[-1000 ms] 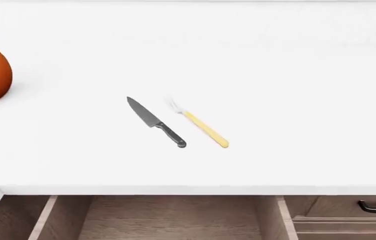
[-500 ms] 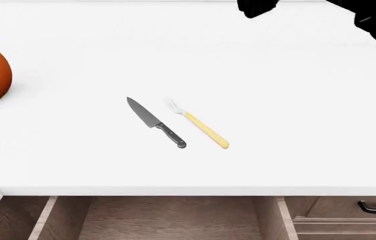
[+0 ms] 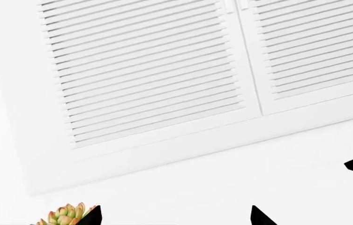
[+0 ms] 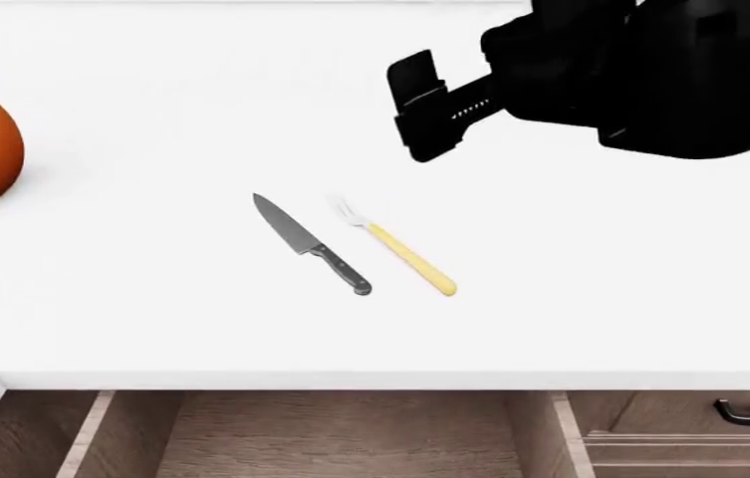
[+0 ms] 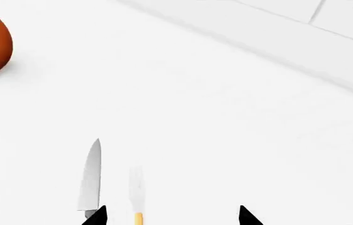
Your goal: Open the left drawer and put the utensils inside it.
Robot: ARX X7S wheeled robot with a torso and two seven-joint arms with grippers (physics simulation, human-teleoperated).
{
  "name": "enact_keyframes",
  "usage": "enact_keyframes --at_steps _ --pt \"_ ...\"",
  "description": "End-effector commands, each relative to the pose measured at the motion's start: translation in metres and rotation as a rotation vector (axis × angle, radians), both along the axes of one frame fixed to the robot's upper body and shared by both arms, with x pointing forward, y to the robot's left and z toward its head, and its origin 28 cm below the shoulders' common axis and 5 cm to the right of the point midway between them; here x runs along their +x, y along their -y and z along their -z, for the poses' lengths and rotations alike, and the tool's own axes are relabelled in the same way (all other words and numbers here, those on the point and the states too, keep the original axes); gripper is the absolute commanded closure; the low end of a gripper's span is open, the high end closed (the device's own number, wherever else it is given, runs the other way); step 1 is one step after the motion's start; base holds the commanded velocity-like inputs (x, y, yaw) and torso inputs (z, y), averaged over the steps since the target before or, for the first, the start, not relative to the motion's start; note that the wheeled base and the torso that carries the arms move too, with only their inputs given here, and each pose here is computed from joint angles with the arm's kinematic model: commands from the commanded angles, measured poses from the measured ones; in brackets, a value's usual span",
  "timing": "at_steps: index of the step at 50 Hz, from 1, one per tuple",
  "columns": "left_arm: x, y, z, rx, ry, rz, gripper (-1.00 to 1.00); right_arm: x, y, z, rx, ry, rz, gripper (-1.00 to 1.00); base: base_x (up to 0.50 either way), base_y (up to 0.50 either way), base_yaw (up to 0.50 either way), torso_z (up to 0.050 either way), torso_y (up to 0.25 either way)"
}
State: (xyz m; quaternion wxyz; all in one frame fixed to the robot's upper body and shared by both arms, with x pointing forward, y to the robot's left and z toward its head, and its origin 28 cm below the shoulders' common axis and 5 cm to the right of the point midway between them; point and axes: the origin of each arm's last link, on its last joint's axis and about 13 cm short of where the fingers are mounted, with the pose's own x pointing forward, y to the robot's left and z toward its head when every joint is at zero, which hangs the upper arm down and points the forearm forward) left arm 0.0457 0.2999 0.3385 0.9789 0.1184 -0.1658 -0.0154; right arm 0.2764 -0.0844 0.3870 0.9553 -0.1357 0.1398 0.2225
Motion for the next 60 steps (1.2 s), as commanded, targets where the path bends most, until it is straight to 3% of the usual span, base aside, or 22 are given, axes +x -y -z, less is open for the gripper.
enact_keyframes --at_steps 1,13,36,60 --pt "0.000 -0.001 0.001 -0.002 -0.002 -0.001 -1.00 0.007 -0.008 0.017 0.027 -0.105 -0.075 -1.00 0.00 0.00 0.00 0.000 0.000" --pt "0.001 -0.001 0.002 -0.002 -0.004 -0.001 -1.00 0.006 -0.018 0.025 0.034 -0.129 -0.114 -1.00 0.00 0.00 0.00 0.000 0.000" --pt "0.001 -0.001 0.002 -0.005 -0.005 -0.002 -1.00 0.031 -0.045 0.055 0.034 -0.201 -0.161 -1.00 0.00 0.00 0.00 0.000 0.000" --pt "0.001 -0.002 0.004 -0.007 -0.010 -0.004 -1.00 0.014 -0.073 0.064 0.006 -0.211 -0.222 -1.00 0.00 0.00 0.00 0.000 0.000"
